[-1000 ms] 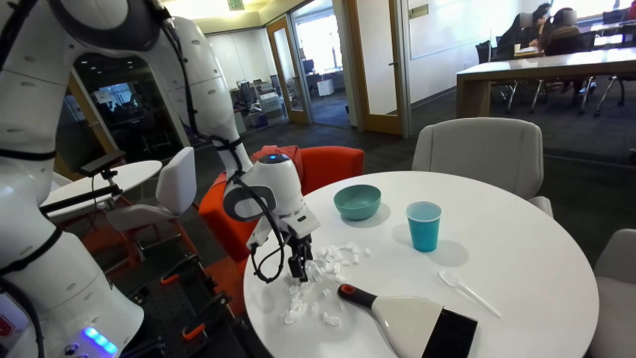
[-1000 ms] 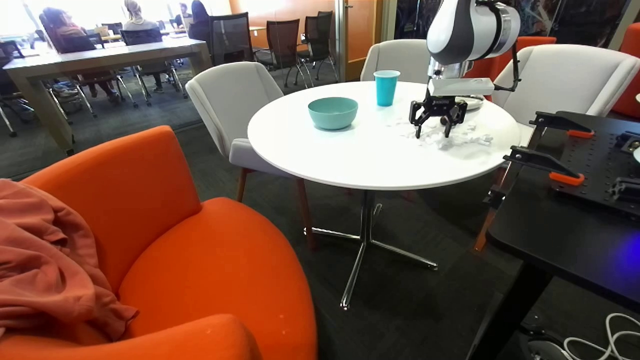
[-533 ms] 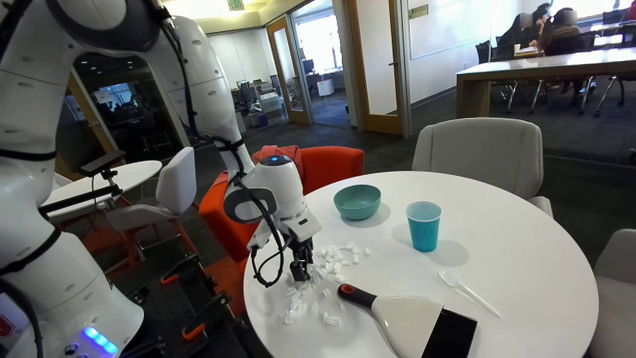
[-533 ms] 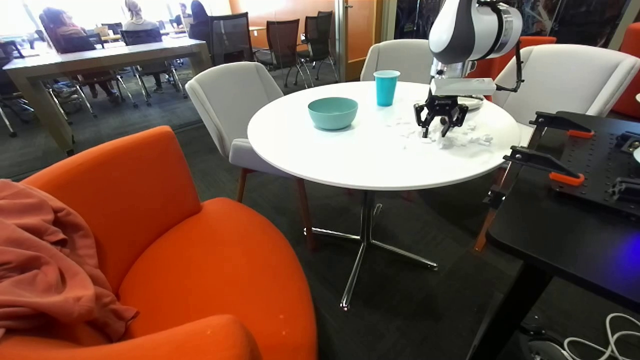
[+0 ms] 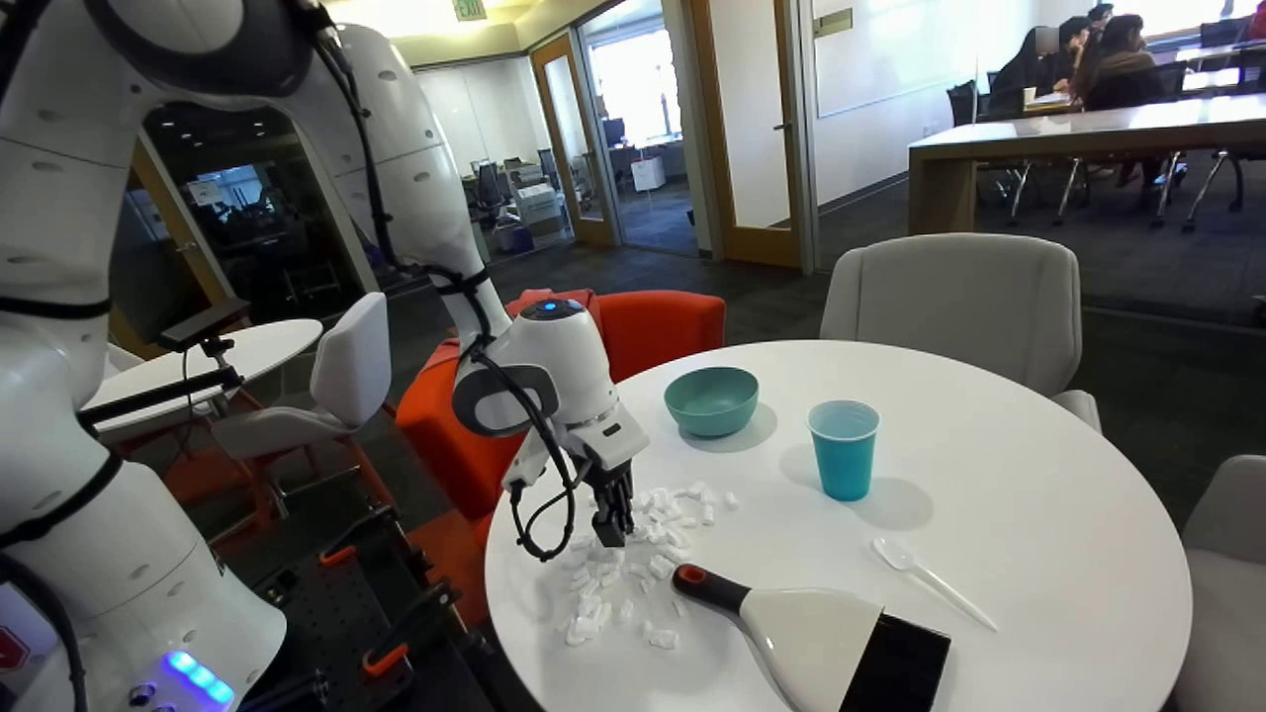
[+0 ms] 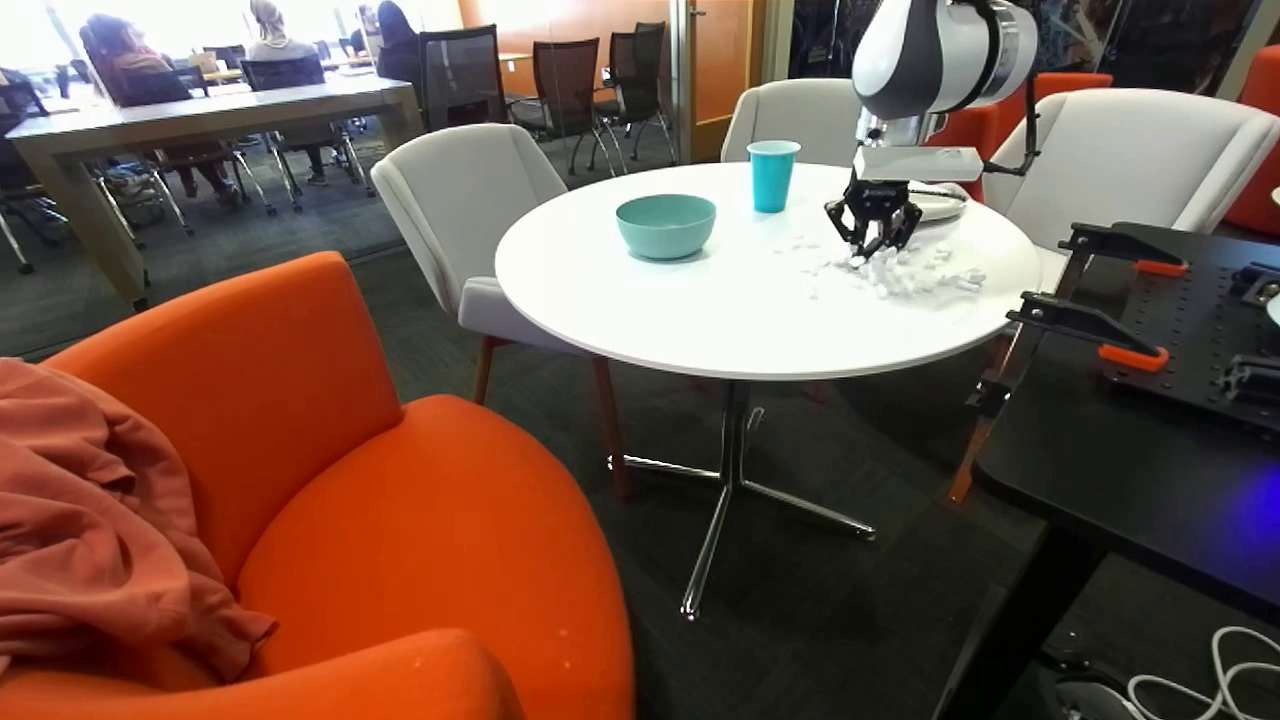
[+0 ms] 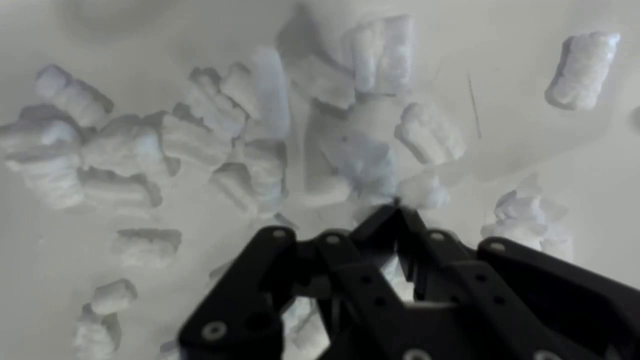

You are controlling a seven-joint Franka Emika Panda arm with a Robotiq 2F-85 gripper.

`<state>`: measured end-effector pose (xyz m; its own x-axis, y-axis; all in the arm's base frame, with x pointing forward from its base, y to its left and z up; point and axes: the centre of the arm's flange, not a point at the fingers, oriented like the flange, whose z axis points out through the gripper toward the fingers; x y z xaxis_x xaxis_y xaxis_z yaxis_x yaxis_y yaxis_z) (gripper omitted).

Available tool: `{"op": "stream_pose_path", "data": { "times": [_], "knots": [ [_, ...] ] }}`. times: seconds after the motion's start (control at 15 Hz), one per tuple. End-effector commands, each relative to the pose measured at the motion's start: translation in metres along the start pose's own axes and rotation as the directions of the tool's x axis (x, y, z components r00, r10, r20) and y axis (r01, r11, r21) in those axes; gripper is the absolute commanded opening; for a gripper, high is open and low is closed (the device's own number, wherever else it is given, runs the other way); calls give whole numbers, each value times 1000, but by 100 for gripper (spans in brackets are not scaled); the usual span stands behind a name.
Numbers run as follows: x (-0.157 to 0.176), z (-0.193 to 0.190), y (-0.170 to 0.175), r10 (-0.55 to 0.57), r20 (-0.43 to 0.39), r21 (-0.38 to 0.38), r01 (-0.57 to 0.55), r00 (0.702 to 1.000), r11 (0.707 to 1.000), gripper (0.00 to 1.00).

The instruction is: Pick up a white thing from the table and put it in the cup

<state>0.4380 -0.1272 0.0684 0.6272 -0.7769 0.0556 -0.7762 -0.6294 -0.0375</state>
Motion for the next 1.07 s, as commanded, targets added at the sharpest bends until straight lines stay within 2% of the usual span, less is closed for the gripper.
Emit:
{"op": "stream_pose_path", "data": {
  "times": [0.0, 0.27, 0.53, 0.6, 0.67, 0.93, 1.0],
  "knots": [
    [24, -38, -3, 10, -40, 20, -9, 999, 1000, 1],
    [69, -83, -7, 61, -108, 74, -53, 992, 996, 1],
    [112, -119, -19, 118, -224, 155, -84, 968, 984, 1],
    [109, -120, -26, 99, -221, 137, -70, 970, 988, 1],
    [106, -113, -17, 97, -222, 139, -67, 970, 988, 5],
    [109, -116, -21, 92, -234, 141, -60, 968, 988, 5],
    [108, -116, -22, 90, -234, 141, -58, 968, 988, 1]
  ]
}}
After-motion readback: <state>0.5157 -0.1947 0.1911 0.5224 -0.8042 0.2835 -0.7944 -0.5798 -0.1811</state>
